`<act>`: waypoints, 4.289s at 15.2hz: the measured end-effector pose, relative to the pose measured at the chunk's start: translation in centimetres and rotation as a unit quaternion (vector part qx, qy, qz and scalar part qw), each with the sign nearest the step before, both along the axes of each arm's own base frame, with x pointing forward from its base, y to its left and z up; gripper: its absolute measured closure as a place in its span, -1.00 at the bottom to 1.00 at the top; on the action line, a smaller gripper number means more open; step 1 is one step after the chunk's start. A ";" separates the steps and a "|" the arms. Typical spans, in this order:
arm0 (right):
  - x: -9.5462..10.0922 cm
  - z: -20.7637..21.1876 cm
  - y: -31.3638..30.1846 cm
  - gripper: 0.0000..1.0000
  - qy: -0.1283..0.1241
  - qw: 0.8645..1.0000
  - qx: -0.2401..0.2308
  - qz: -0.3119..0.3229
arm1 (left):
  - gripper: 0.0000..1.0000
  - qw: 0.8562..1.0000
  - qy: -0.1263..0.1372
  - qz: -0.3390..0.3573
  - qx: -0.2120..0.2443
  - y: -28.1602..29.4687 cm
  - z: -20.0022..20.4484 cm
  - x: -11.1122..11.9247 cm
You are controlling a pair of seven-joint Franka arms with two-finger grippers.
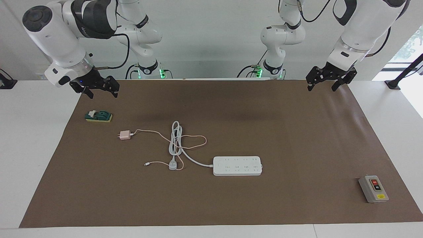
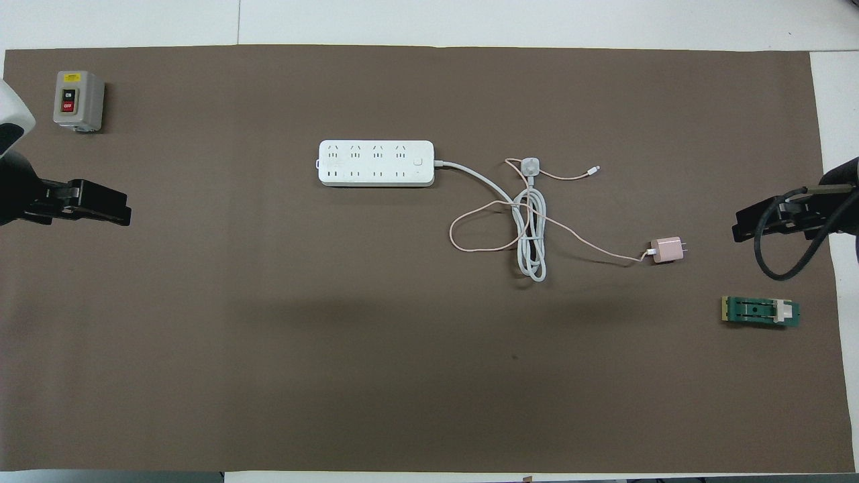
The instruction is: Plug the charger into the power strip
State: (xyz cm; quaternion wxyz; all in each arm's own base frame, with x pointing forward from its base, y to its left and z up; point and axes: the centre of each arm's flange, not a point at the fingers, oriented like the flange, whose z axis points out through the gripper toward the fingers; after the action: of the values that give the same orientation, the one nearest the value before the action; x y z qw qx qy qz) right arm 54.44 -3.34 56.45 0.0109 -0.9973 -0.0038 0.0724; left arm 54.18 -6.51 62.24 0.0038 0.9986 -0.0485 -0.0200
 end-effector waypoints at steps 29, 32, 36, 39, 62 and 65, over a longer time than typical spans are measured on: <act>0.2 -1.0 0.0 -1.00 0.012 0.936 -0.015 -0.352 | -1.00 0.999 0.024 0.015 0.015 2.2 -1.6 1.8; 0.1 -1.8 -0.4 -1.00 0.032 0.893 -0.010 -0.448 | -1.00 1.000 0.026 0.006 -0.007 0.7 -1.7 2.1; 1.2 -4.0 -0.5 -1.00 0.041 0.842 -0.017 -0.538 | -1.00 0.993 0.021 0.001 -0.120 -2.5 0.6 1.8; 2.4 -6.8 -1.3 -1.00 0.070 0.808 0.002 -0.586 | -1.00 0.977 0.045 0.002 -0.209 -4.5 0.0 2.1; -0.7 -25.5 -10.2 -1.00 0.198 0.754 0.116 -0.615 | -1.00 0.772 0.072 0.052 -0.629 -6.7 -27.1 0.1; -0.8 -27.2 -10.9 -1.00 0.197 0.739 0.123 -0.632 | -1.00 0.752 0.063 0.075 -0.651 -7.6 -27.1 0.3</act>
State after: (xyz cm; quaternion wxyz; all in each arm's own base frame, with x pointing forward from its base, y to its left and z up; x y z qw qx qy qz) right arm 53.66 -14.26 29.21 0.1771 -0.7241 0.6210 0.2422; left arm 54.48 -14.06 35.12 0.6578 0.7513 0.0261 -0.0461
